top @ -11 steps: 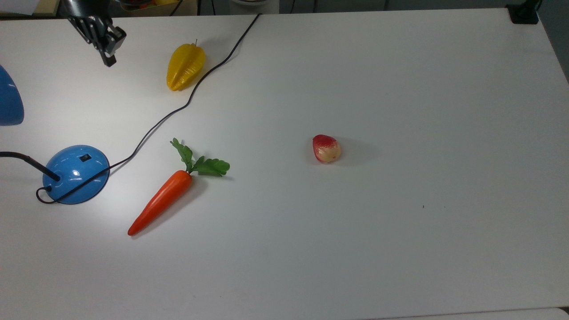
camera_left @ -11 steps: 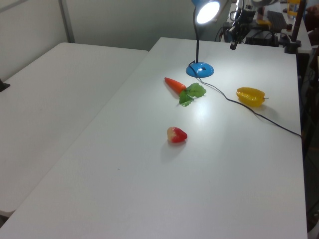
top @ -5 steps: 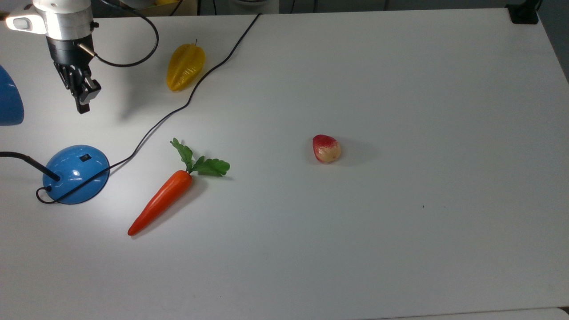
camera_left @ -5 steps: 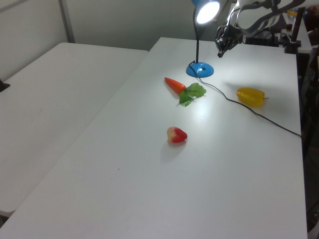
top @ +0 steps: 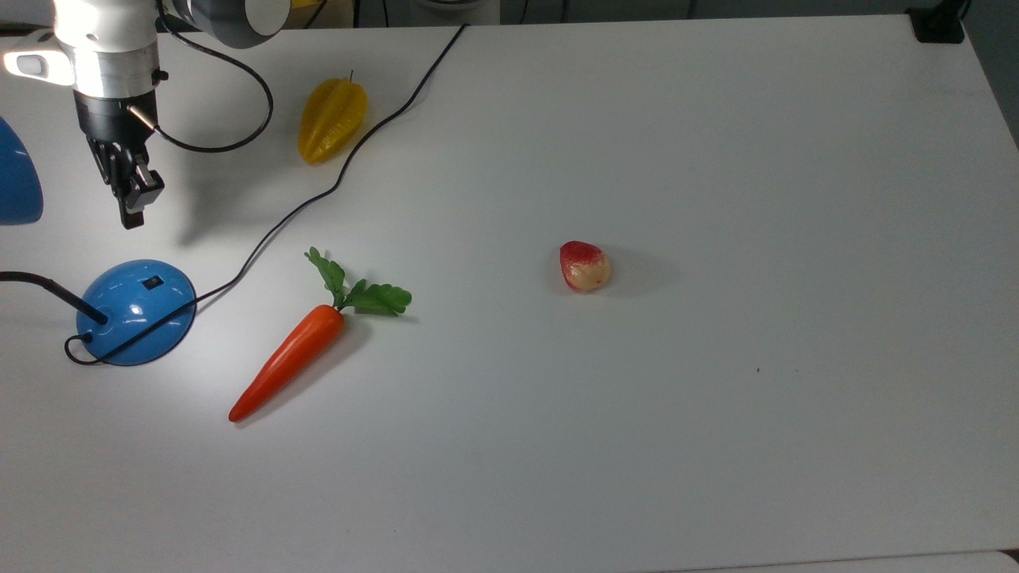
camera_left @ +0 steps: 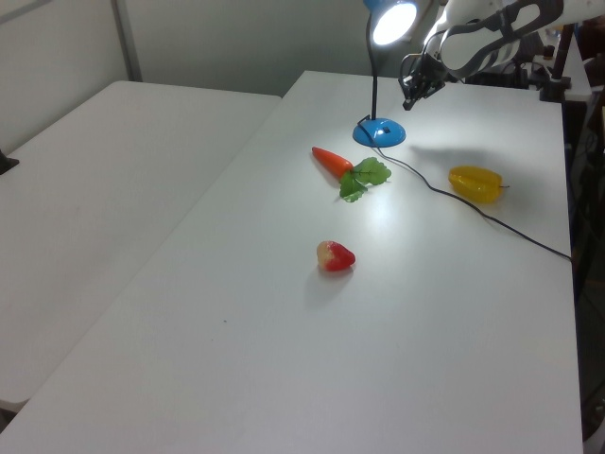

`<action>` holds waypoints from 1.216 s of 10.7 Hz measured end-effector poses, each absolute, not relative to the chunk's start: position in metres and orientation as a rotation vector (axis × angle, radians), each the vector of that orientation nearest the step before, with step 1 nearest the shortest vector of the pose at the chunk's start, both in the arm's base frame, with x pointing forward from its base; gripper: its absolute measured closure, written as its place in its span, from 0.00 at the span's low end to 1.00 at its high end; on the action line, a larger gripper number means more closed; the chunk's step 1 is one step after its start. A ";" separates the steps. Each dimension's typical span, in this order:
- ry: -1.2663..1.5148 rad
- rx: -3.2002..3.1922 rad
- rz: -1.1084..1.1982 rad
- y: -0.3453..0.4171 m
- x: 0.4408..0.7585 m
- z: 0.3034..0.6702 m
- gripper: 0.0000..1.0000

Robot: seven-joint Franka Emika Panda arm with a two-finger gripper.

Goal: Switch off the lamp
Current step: 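Lower the gripper and press the switch on the lamp base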

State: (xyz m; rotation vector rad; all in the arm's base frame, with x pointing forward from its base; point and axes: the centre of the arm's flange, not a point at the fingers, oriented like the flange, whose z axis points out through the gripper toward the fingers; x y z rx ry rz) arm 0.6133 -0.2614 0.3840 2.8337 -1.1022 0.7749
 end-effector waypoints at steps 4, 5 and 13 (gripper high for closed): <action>-1.115 2.819 0.802 -0.265 0.628 0.366 0.99; -1.112 2.817 0.809 -0.264 0.631 0.358 0.99; -1.105 2.831 0.807 -0.246 0.648 0.334 0.99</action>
